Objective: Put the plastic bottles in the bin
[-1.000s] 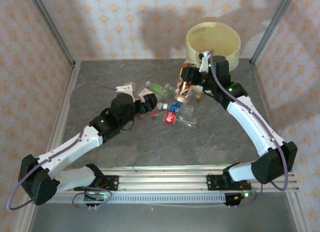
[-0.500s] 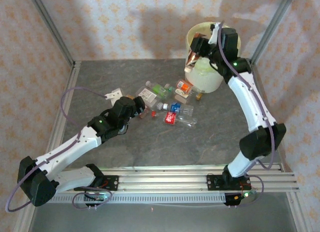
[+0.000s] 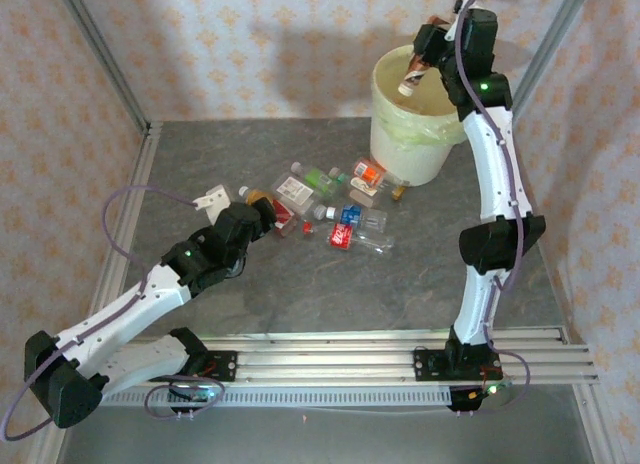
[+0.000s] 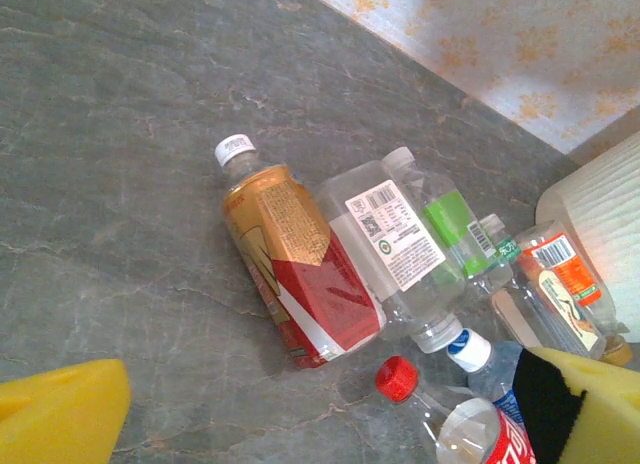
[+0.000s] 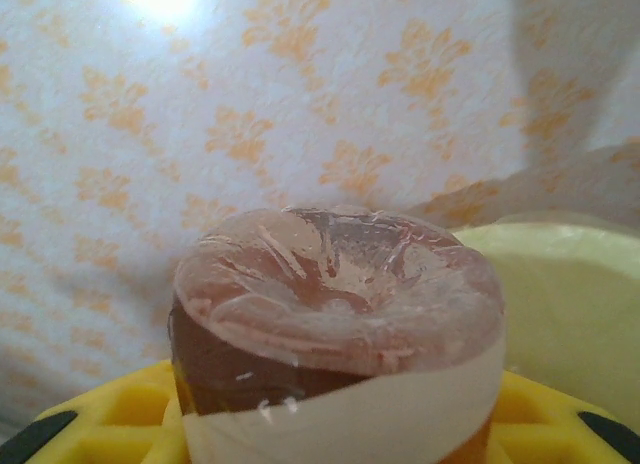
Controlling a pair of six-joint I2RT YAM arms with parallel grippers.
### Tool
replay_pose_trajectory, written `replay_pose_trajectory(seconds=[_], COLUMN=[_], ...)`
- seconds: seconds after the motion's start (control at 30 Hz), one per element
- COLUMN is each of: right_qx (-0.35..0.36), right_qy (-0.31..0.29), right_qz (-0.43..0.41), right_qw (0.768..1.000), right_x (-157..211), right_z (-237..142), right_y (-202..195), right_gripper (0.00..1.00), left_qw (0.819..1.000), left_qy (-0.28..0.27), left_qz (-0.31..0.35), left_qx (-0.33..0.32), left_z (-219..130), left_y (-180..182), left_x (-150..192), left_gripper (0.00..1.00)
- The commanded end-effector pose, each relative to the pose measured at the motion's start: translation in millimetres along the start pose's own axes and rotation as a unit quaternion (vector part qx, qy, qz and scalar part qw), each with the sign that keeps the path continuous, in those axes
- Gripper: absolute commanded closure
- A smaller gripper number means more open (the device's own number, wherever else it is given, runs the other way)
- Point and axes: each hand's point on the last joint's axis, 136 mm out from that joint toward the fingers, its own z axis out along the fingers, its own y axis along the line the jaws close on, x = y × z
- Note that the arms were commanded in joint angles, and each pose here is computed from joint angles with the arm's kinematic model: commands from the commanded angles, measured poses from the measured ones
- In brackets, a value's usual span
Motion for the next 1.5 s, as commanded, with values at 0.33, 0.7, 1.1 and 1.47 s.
replay_pose_trajectory(seconds=[0.33,0.7,1.1,1.47], right_qx=[0.145,0.179,0.240,0.200], right_qy=[0.038,0.102,0.118,0.085], right_qz=[-0.182,-0.173,-0.144,-0.114], right_qw=[0.972,0.963,0.953,0.969], right_x=[22.8,65.2,80.3,44.1], right_z=[16.3,34.9,36.9,7.2], right_y=[-64.2,-87.4,-111.0,-83.0], right_gripper=[0.64,0.52,0.30,0.20], left_qw=[0.998,0.998,0.997,0.997], left_qy=[-0.023,-0.009,0.004,0.011], left_qz=[-0.002,0.002,-0.002,-0.021], left_qx=[-0.052,-0.067,-0.074,-0.072], left_z=[2.4,10.8,18.0,25.5], left_y=[26.9,28.6,30.9,32.0], left_x=[-0.3,8.9,18.5,22.4], left_gripper=[0.00,0.00,0.00,0.00])
